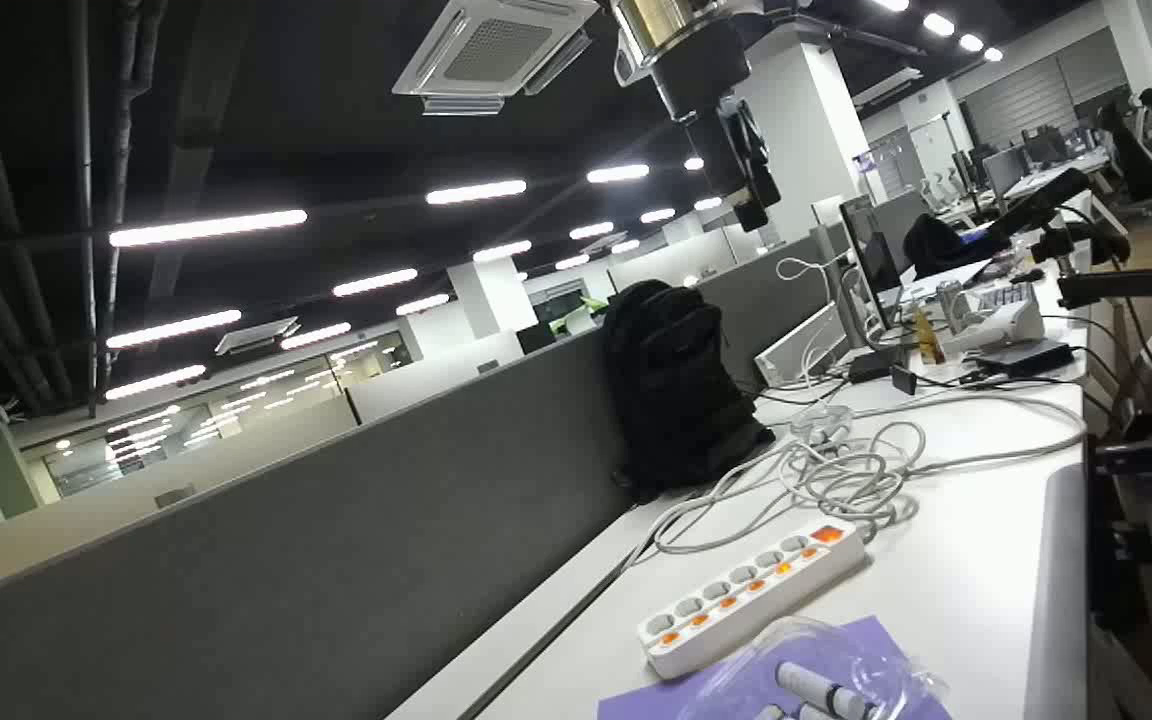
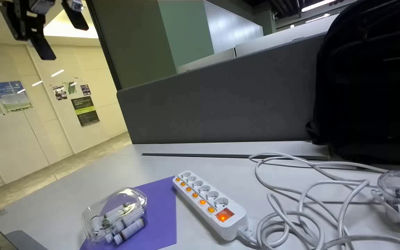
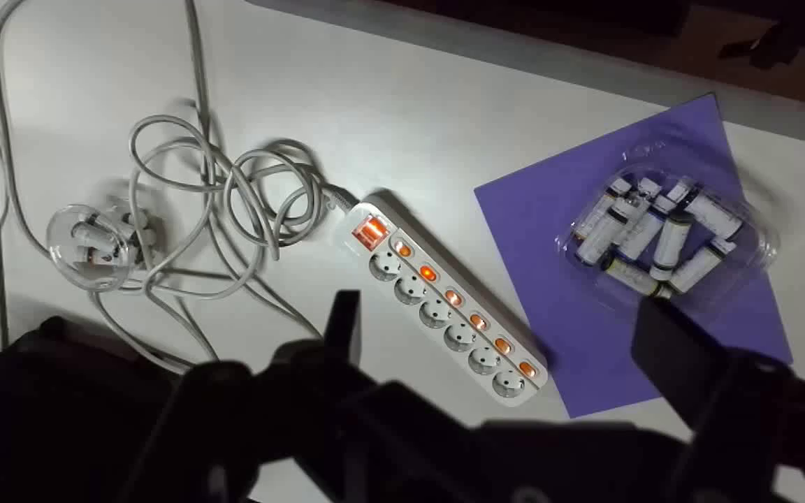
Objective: Turn off the third switch from the right
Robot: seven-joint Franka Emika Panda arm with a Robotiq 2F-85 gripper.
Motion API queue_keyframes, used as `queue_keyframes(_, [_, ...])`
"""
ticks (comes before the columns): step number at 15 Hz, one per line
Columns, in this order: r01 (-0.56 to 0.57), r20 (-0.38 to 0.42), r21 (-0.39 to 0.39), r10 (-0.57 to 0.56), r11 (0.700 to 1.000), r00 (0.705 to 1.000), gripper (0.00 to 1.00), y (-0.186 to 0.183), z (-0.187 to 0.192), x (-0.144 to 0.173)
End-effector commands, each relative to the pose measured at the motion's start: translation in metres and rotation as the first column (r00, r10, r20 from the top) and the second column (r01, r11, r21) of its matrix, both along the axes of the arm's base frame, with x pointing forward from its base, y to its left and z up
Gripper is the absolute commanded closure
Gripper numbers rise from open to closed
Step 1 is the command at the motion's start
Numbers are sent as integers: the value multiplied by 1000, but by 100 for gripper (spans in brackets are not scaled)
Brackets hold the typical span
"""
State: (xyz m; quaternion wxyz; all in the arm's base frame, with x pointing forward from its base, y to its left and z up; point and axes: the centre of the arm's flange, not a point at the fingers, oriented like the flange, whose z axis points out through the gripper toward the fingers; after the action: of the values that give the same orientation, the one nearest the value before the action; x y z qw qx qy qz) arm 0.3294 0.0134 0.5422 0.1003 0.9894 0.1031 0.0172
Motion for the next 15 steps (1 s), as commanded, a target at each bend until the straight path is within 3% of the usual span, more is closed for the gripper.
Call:
queue_keyframes(1, [0, 2, 0, 0, 1000, 1000, 0, 0, 0, 0])
queue_keyframes(13, [-1, 6, 0, 1, 1000, 1000, 0, 0, 1, 0])
queue_keyframes(15, [42, 46, 7, -42, 999, 998, 0, -6, -5, 10])
